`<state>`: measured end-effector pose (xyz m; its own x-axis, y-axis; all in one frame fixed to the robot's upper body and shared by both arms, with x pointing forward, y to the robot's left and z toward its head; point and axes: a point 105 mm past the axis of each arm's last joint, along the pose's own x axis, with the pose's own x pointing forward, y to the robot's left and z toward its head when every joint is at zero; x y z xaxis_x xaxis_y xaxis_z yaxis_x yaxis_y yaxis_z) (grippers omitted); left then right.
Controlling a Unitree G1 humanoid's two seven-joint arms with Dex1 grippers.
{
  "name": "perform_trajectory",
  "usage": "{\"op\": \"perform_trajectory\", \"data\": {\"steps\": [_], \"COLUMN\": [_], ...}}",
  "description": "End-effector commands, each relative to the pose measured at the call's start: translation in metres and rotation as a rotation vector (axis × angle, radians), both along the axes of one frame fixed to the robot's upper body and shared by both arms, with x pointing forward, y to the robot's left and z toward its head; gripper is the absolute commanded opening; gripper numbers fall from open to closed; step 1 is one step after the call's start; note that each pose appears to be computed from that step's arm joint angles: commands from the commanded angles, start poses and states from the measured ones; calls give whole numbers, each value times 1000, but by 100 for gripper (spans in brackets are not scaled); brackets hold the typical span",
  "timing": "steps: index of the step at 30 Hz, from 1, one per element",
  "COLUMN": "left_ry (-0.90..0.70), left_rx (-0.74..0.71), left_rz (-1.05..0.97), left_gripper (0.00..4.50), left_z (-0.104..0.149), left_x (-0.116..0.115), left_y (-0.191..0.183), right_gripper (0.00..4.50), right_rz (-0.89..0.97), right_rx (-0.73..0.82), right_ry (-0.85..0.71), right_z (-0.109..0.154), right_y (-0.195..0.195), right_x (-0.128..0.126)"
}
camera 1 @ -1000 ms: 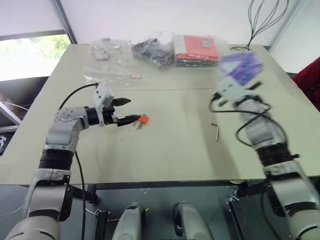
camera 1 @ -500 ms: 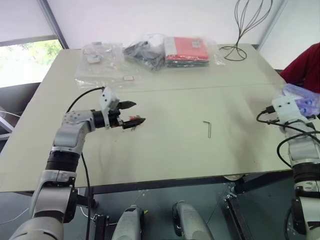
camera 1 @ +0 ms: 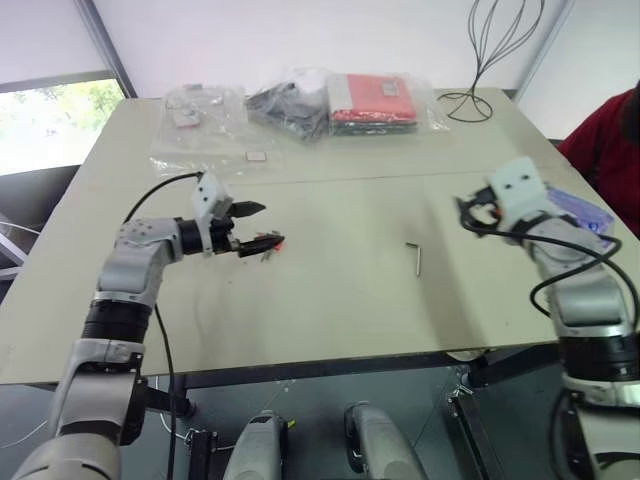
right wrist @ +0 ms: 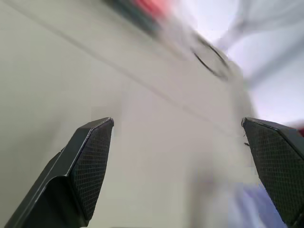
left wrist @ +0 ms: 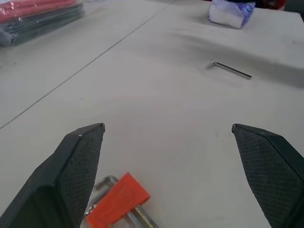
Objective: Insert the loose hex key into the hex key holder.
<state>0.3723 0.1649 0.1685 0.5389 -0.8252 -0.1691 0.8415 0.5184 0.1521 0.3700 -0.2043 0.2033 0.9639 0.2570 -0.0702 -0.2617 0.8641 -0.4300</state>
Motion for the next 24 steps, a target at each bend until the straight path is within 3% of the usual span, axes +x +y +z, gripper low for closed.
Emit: {"op": "perform_trajectory", "data": {"steps": [1, 4, 8, 13, 24], "left_ry": [-41, -26, -5, 33, 18], "left_rx": [8, 79, 102, 123, 97], "left_rz": [51, 120, 139, 132, 152], "left_gripper": [450, 450, 450, 450, 450], "left_z": [16, 14, 13, 7, 17], "left_x": [2, -1, -10, -23, -29], "left_y": [21, 53, 68, 75, 75], "right_gripper": [446, 446, 446, 446, 446], "right_rz": [206, 324, 410, 528, 666], "right_rx": [115, 143, 114, 94, 15], "right_ry": [45, 125, 148, 202, 226], "right_z": [5, -21, -38, -59, -79], "right_y": [53, 97, 121, 146, 183], "right_x": [-16, -17, -14, 1, 28]}}
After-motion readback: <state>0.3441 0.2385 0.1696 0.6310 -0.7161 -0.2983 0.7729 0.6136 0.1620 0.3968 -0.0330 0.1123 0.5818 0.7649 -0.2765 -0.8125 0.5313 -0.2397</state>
